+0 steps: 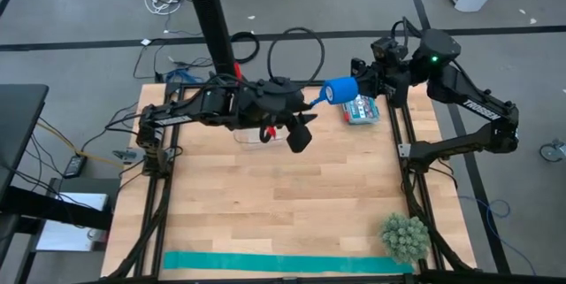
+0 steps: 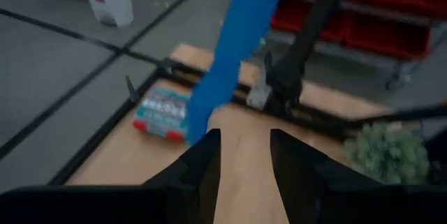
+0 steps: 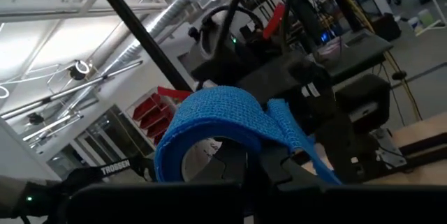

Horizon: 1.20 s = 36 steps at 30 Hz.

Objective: Roll bandage

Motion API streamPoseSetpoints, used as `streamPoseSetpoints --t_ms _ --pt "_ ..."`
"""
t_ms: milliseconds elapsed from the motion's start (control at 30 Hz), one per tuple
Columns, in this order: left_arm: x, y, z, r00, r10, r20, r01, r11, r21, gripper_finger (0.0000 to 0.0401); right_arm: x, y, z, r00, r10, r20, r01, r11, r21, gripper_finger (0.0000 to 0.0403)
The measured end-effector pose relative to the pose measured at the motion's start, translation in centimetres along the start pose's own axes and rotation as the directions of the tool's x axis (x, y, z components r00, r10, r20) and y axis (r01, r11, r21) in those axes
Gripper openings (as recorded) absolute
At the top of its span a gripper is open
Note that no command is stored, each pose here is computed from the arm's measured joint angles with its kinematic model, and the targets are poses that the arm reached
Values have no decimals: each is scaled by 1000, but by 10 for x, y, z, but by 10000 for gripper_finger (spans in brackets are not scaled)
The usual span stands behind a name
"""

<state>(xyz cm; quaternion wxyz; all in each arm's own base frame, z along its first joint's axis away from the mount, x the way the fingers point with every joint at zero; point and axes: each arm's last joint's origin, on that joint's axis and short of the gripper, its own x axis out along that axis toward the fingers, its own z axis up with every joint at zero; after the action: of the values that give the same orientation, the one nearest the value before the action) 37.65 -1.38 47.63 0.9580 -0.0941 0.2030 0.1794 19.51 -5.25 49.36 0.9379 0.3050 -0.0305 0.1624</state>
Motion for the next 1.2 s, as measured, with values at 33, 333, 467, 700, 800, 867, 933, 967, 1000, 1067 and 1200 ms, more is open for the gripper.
streamPoseSetpoints --t_ms 33,333,467,700,800,867,933,967,1000,1067,1200 --pt "-1 1 -2 1000 3 -19 -3 1000 7 132 0 0 0 1000 0 0 0 1000 -1 0" --pt "-3 0 2 1000 -11 15 11 1000 -26 132 0 0 0 1000 -9 11 9 1000 -11 0" --pt "-3 0 2 1000 -5 17 6 1000 -27 132 0 0 1 1000 -12 17 12 1000 -12 0" --pt "2 2 5 993 93 69 -95 995 16 132 3 4 2 998 -4 56 5 1000 -29 0" --pt "4 2 6 992 99 84 -100 995 8 132 3 4 1 998 -3 55 4 1000 -28 0" --pt "3 3 7 991 103 88 -104 995 5 132 3 4 2 998 -3 60 5 1000 -30 0" --pt "3 5 7 990 107 89 -107 994 3 132 3 5 3 998 2 68 0 1000 -29 0" --pt "4 5 7 990 107 89 -108 994 2 132 3 5 3 998 3 70 -1 1000 -29 0" --pt "4 5 7 990 107 91 -107 994 1 132 4 5 3 997 5 72 -3 1000 -27 0" --pt "4 4 9 989 102 106 -102 995 -6 132 4 5 4 997 14 79 -12 1000 -28 0" --pt "3 4 13 986 95 138 -93 995 -24 126 6 7 4 996 20 90 -17 999 -34 0"
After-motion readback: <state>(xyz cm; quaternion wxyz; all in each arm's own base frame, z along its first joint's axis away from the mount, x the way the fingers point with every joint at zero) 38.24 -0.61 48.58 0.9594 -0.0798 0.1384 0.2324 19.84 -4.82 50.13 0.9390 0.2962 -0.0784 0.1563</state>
